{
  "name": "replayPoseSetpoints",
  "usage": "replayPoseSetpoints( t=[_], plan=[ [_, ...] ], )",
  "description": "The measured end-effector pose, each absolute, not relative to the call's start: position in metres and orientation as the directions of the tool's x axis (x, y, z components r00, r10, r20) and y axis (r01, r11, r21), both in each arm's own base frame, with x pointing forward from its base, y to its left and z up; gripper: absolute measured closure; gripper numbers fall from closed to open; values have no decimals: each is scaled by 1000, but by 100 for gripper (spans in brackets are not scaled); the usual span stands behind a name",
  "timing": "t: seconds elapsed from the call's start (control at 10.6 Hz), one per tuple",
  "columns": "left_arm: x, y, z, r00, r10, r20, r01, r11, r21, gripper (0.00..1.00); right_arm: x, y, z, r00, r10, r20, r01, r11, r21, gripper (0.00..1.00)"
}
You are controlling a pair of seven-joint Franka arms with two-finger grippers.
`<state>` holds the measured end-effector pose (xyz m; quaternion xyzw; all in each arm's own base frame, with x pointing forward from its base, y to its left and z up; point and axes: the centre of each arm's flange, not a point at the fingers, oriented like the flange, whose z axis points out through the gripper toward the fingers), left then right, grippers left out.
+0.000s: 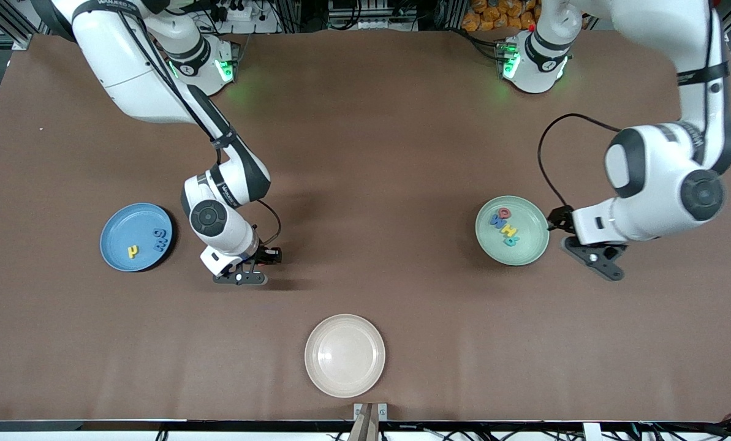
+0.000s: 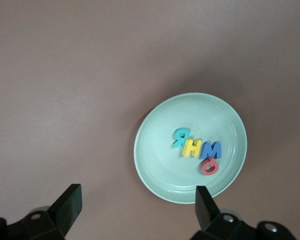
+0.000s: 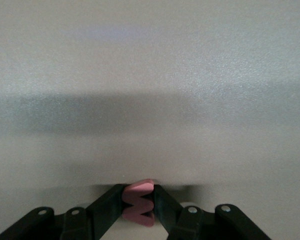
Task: Sort upper and lower case letters into plates
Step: 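Drop the W in the blue plate while the left gripper withdraws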
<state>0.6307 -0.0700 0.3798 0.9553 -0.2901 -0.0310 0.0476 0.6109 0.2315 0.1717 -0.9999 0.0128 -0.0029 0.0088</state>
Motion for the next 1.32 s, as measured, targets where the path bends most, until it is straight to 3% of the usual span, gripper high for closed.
replayPoseSetpoints(
  t=[0.38,0.57,0.95,1.14,1.32],
  plan=[
    [649,-93,476,977,-211,16,-212,-972,102,0,635,185,198,994,-97,51,-96,-995,-24,67],
    [633,-119,534,999,-10,-41,-6,-995,105,0,644,155,218,995,-88,50,-87,-996,-10,67],
    [599,-142,614,999,-18,-34,-19,-999,-35,0,642,22,228,997,-22,-70,-13,-991,134,67],
    [596,-153,610,996,-63,-63,-65,-997,-32,0,623,-51,221,994,-20,-104,4,-973,230,67],
    [607,-123,601,996,-36,-86,-36,-999,11,0,605,-90,220,990,0,-139,34,-969,243,67]
  ],
)
